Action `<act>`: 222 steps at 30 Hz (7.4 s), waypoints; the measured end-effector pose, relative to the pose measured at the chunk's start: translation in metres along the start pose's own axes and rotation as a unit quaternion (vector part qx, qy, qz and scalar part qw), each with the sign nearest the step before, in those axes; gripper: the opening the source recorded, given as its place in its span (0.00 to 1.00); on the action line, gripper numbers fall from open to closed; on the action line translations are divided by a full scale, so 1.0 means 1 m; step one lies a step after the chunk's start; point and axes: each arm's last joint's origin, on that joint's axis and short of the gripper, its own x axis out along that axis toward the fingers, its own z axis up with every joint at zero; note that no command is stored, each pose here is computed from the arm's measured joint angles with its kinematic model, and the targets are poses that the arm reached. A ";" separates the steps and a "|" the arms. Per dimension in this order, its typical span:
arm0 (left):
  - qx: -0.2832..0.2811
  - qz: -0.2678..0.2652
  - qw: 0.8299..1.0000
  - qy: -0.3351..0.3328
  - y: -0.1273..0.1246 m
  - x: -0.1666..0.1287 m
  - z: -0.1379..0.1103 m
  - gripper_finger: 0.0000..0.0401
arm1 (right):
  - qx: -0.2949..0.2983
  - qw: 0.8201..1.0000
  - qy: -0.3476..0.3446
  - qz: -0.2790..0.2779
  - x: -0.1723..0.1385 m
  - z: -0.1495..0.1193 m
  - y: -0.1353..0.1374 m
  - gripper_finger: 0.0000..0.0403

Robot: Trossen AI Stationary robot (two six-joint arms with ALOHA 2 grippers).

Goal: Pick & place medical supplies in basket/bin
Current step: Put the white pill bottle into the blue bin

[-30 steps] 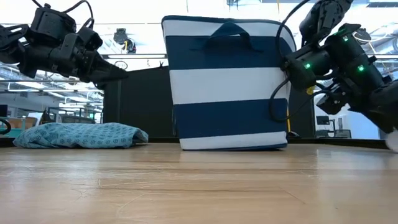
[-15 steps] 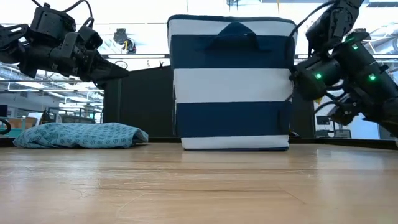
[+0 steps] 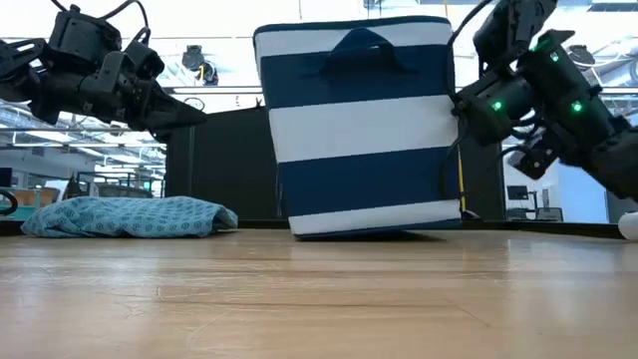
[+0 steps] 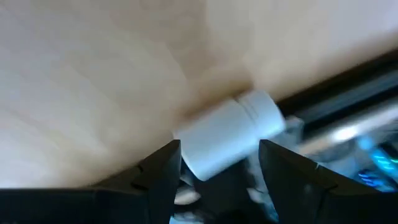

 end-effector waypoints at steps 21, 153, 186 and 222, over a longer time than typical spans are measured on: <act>0.007 0.000 1.000 0.000 0.000 0.000 0.000 0.06 | -0.033 0.999 0.032 -0.009 0.020 -0.003 -0.010 0.83; -0.006 0.014 1.000 0.013 0.001 0.000 -0.003 0.06 | -0.299 0.716 -0.515 0.365 -0.119 -0.091 0.108 0.38; 0.033 0.097 0.995 -0.010 0.006 -0.001 0.003 0.06 | -0.047 0.619 -0.779 0.085 -0.249 -0.029 -0.169 0.38; 0.118 0.107 0.987 -0.011 0.006 -0.001 0.004 0.06 | -0.413 0.727 -0.548 -0.037 -0.205 0.183 -0.169 0.38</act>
